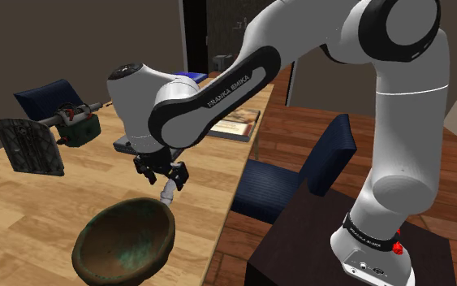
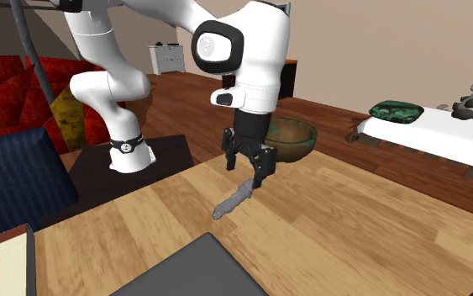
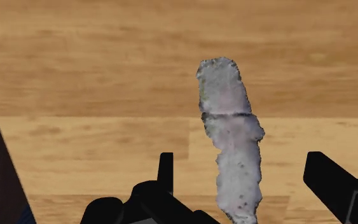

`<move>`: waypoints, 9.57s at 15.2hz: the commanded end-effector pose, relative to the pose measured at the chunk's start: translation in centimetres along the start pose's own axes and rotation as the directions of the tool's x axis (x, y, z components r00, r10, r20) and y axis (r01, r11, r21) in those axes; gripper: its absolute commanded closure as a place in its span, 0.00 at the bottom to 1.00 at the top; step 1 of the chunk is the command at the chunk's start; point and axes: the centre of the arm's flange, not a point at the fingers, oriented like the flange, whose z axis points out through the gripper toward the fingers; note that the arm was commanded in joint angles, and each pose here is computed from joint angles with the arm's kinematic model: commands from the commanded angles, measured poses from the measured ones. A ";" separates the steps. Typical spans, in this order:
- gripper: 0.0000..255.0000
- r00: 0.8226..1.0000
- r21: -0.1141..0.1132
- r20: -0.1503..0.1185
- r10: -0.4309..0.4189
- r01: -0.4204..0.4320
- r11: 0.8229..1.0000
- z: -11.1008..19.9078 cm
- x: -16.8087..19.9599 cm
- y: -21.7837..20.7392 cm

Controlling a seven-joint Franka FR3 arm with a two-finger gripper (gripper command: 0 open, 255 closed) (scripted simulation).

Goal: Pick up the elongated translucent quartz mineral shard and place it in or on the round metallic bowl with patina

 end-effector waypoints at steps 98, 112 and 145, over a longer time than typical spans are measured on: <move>1.00 0.998 0.006 -0.062 0.026 -0.026 1.000 -13.3 2.4 -1.1; 1.00 0.998 0.006 -0.062 0.026 -0.026 1.000 -16.7 -15.2 3.2; 0.00 0.998 0.006 -0.062 0.026 -0.026 1.000 -13.2 -18.5 3.5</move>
